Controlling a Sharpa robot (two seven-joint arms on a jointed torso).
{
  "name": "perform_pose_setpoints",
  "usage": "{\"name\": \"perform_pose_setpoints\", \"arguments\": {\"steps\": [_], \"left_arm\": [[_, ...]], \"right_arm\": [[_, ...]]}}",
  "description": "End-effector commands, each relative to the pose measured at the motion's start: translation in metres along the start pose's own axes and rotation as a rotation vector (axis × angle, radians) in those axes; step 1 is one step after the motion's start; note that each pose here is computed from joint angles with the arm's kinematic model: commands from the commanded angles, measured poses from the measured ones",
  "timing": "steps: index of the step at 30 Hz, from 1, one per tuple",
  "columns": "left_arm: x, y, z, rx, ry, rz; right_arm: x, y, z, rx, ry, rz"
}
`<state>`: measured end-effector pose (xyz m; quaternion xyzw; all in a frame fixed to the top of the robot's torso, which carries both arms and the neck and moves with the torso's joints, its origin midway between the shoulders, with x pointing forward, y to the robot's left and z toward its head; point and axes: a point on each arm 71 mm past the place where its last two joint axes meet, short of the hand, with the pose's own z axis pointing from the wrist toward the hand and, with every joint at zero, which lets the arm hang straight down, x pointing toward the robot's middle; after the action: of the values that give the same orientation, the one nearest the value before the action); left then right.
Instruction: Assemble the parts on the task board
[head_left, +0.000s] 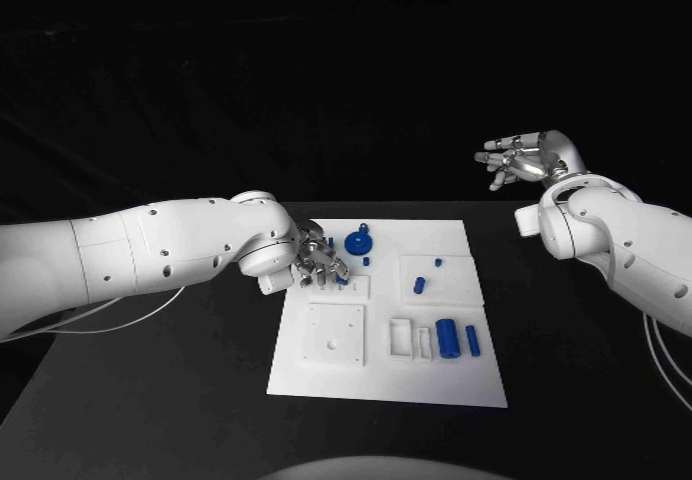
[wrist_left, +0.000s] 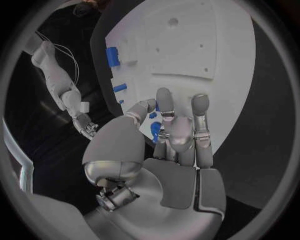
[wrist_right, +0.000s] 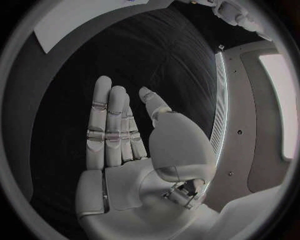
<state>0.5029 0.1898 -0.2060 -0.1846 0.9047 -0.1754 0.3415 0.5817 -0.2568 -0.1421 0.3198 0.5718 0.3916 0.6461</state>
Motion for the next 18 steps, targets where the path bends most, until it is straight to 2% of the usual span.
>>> {"name": "perform_pose_setpoints", "arguments": {"steps": [1, 18], "left_arm": [[0.0002, -0.0015, 0.0002, -0.007, 0.008, 0.027], [-0.0007, -0.0043, 0.0023, -0.017, -0.013, 0.076]], "right_arm": [[0.0017, 0.0004, 0.0, -0.004, 0.016, -0.003], [0.0031, 0.0009, 0.0, -0.003, 0.019, -0.003]]}}
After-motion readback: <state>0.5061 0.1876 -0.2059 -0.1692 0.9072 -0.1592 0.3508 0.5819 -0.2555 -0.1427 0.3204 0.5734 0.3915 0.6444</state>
